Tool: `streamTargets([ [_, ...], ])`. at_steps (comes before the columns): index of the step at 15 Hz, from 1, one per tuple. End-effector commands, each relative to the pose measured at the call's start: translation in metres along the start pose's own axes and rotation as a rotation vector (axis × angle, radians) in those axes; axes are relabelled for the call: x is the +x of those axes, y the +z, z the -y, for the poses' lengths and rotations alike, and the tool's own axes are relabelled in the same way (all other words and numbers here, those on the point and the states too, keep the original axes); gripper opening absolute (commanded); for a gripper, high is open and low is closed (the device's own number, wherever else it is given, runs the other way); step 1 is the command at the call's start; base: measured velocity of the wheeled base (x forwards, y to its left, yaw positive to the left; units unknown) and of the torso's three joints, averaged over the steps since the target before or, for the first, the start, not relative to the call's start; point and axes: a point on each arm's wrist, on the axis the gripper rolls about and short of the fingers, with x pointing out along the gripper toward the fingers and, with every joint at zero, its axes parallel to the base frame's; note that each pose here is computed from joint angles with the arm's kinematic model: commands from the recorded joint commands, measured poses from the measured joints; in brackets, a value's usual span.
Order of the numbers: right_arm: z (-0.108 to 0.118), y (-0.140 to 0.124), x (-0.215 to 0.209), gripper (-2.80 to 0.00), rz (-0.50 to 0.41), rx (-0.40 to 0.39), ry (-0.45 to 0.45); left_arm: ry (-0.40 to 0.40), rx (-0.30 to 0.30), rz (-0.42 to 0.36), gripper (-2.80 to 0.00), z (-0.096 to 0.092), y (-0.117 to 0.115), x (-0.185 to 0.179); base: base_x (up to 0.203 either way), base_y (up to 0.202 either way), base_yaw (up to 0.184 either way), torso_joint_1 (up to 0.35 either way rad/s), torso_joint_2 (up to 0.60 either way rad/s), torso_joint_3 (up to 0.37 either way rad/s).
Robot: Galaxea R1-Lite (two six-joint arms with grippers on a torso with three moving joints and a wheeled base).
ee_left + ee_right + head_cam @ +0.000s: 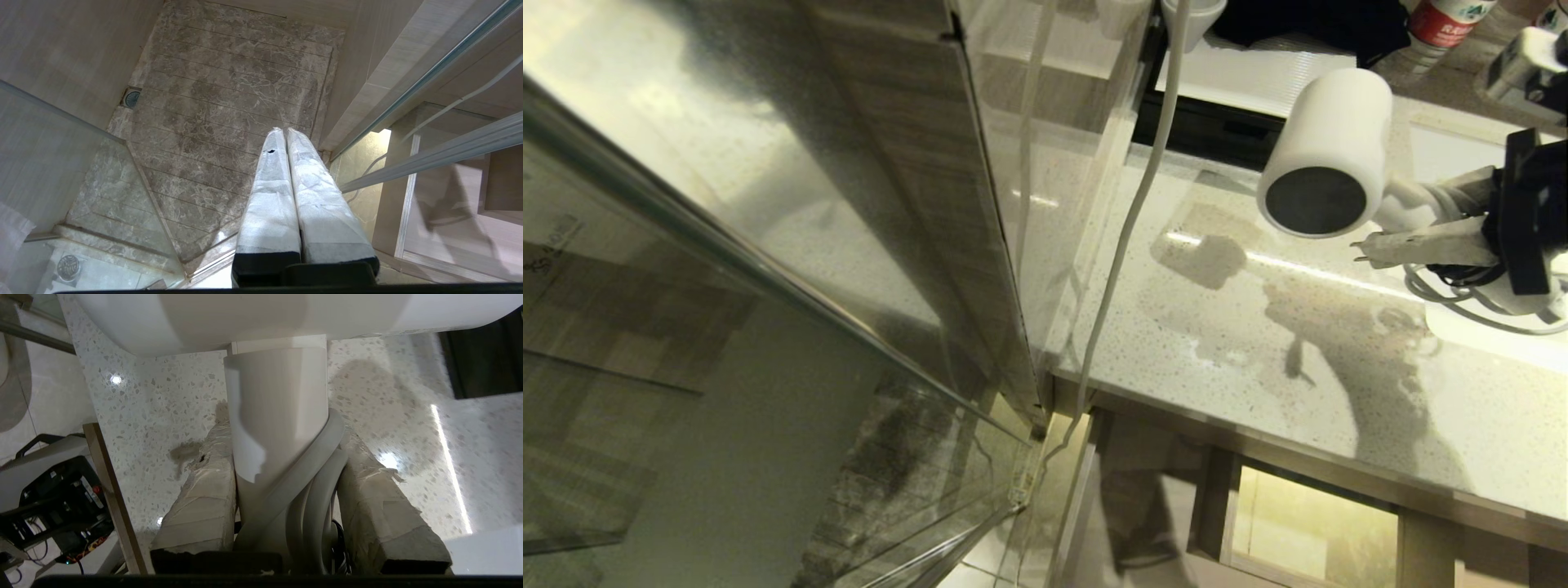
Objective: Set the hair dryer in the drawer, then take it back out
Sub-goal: Place it on the countertop
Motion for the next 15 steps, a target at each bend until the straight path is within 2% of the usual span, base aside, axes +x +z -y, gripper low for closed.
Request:
streamTargets([
  [1, 0.002, -0.006, 0.021, -2.80, -0.038, 0.005, 0.059, 0.000, 0.000, -0.002, -2.80, 0.000, 0.000, 0.000, 0.000, 0.000, 0.000, 0.000, 0.00, 0.000],
  [3, -0.001, -0.013, 0.026, -2.80, -0.078, 0.024, 0.101, 0.000, 0.000, -0.002, -2.80, 0.000, 0.000, 0.000, 0.000, 0.000, 0.000, 0.000, 0.00, 0.000],
  [6, 0.005, -0.015, 0.042, -2.80, -0.089, 0.022, 0.119, 0.000, 0.000, -0.002, -2.80, 0.000, 0.000, 0.000, 0.000, 0.000, 0.000, 0.000, 0.00, 0.000],
  [13, 0.015, -0.023, 0.073, -2.80, -0.101, 0.020, 0.124, 0.000, 0.000, -0.002, -2.80, 0.000, 0.000, 0.000, 0.000, 0.000, 0.000, 0.000, 0.00, 0.000],
  [14, 0.016, -0.023, 0.075, 0.00, -0.094, 0.017, 0.118, 0.000, 0.000, -0.002, -2.80, 0.000, 0.000, 0.000, 0.000, 0.000, 0.000, 0.000, 0.00, 0.000],
  [15, 0.017, -0.024, 0.076, 0.00, -0.096, 0.009, 0.118, -0.001, 0.000, -0.002, -2.80, 0.000, 0.000, 0.000, 0.000, 0.000, 0.000, 0.000, 0.00, 0.000],
])
